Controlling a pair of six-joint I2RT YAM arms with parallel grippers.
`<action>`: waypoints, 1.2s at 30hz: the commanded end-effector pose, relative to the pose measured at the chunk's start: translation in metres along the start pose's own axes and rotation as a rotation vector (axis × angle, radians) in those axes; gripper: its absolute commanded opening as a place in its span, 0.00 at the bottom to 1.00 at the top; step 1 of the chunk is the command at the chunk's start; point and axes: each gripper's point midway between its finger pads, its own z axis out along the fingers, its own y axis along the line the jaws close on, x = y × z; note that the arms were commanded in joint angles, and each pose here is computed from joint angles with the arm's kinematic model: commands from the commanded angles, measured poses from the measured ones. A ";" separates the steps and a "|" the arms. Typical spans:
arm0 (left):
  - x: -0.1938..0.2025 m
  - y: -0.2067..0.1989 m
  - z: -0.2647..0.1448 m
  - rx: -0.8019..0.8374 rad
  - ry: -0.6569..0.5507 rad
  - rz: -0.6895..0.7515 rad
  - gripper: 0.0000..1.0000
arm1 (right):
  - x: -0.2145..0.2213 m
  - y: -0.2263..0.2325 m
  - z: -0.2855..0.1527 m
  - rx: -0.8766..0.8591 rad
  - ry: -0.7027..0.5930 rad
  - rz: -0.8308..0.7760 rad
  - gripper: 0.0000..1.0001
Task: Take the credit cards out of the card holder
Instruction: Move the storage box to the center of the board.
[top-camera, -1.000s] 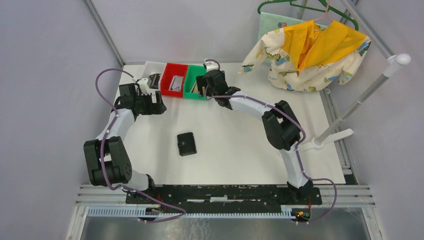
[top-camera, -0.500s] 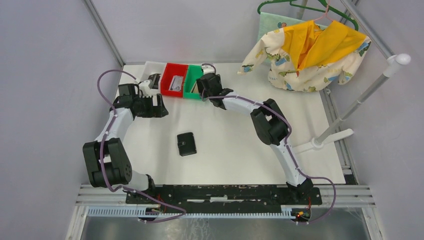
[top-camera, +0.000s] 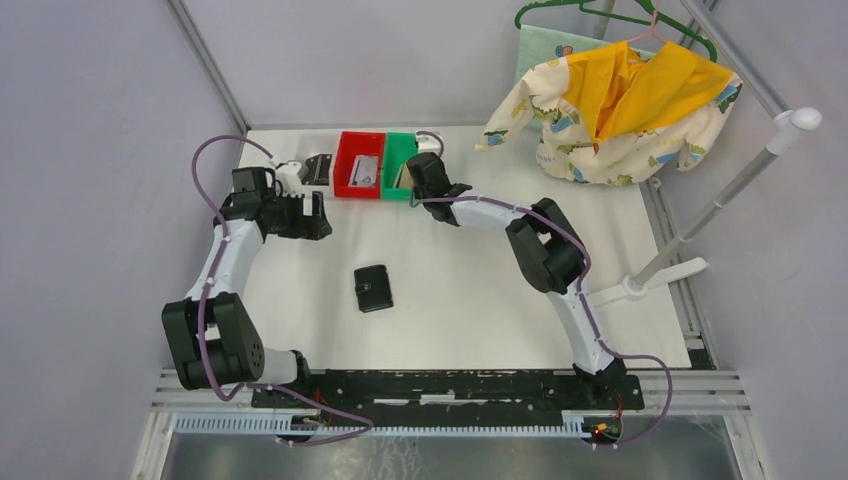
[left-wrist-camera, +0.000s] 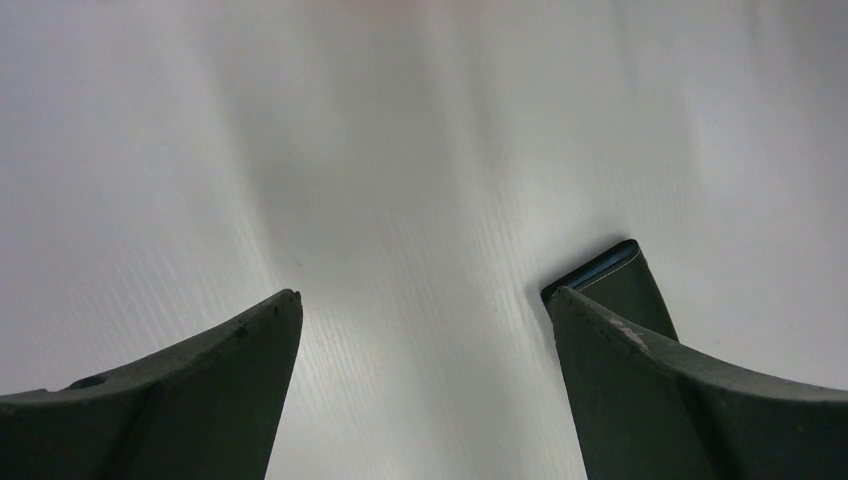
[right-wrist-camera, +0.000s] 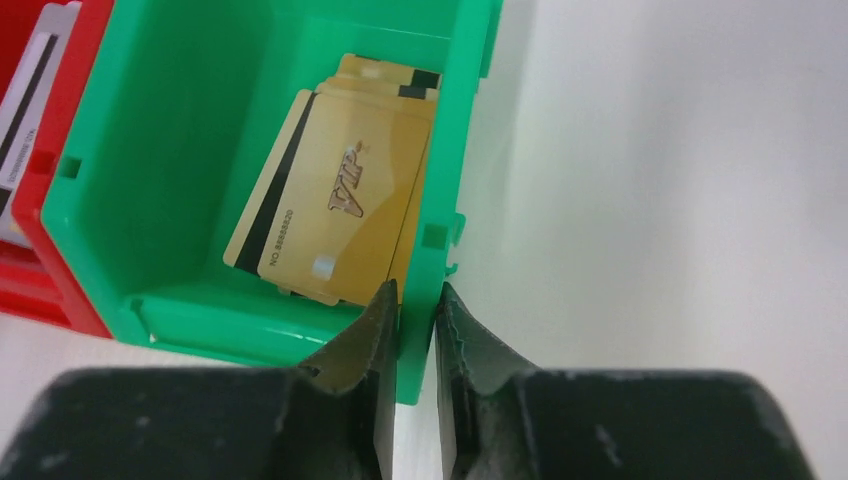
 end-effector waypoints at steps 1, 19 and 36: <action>0.000 0.013 -0.014 -0.080 -0.011 0.106 1.00 | -0.034 -0.035 -0.035 0.101 -0.060 0.051 0.16; 0.013 -0.025 -0.025 0.111 -0.008 0.174 1.00 | 0.054 -0.174 -0.132 0.326 0.019 0.068 0.06; 0.027 -0.040 -0.039 0.173 0.033 0.226 1.00 | 0.053 -0.203 -0.149 0.300 0.010 0.033 0.20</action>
